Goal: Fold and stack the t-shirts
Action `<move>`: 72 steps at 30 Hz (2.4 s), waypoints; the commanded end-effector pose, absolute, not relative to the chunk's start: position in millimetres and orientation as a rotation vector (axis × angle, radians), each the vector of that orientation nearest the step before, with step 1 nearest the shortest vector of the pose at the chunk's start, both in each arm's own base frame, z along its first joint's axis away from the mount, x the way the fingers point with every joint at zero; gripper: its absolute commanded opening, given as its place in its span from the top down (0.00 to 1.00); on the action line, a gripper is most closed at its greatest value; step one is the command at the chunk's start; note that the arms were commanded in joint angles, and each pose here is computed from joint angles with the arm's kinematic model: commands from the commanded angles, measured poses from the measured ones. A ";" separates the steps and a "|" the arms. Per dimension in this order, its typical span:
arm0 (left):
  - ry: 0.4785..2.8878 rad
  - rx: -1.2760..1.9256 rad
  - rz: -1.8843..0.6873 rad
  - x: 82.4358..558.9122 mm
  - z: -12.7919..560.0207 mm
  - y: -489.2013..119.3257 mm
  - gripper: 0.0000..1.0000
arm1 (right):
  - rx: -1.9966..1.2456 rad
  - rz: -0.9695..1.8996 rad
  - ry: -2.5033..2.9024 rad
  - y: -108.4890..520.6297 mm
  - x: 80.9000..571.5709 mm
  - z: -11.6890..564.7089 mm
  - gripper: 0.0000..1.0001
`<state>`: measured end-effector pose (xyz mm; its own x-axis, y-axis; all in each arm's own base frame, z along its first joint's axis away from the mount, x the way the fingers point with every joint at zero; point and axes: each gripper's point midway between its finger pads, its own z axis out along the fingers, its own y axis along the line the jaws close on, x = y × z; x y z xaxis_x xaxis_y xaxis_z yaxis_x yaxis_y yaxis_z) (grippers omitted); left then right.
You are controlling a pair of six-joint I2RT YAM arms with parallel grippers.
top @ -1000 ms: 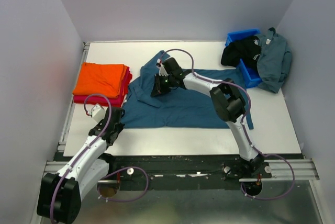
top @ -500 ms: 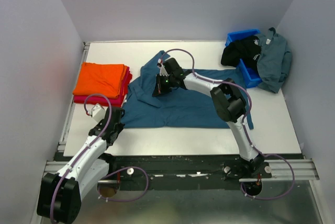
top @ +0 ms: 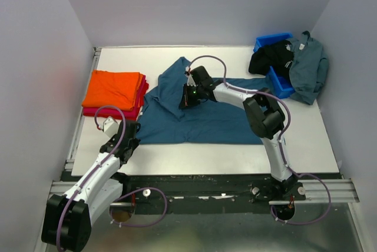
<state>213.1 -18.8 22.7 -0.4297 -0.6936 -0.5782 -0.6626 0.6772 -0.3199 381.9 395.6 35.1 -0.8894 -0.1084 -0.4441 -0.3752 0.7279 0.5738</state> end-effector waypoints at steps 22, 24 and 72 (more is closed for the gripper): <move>2.195 -0.942 -0.050 225.5 56.9 -19.8 0.49 | -0.248 0.764 2.429 340.7 390.5 73.9 0.46; 2.165 -0.902 -0.033 231.3 79.1 -16.0 0.39 | -0.259 0.727 2.399 331.6 389.6 86.7 0.46; 2.456 -0.292 -0.569 600.6 31.5 -180.4 0.67 | -0.095 0.754 2.198 262.4 378.2 128.8 0.58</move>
<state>619.2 -166.9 42.9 -0.7452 -0.3312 -0.5788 -0.1048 0.9153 -0.3889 377.8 262.8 118.9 -0.7000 0.1511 -0.6980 -0.2862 0.8361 0.4680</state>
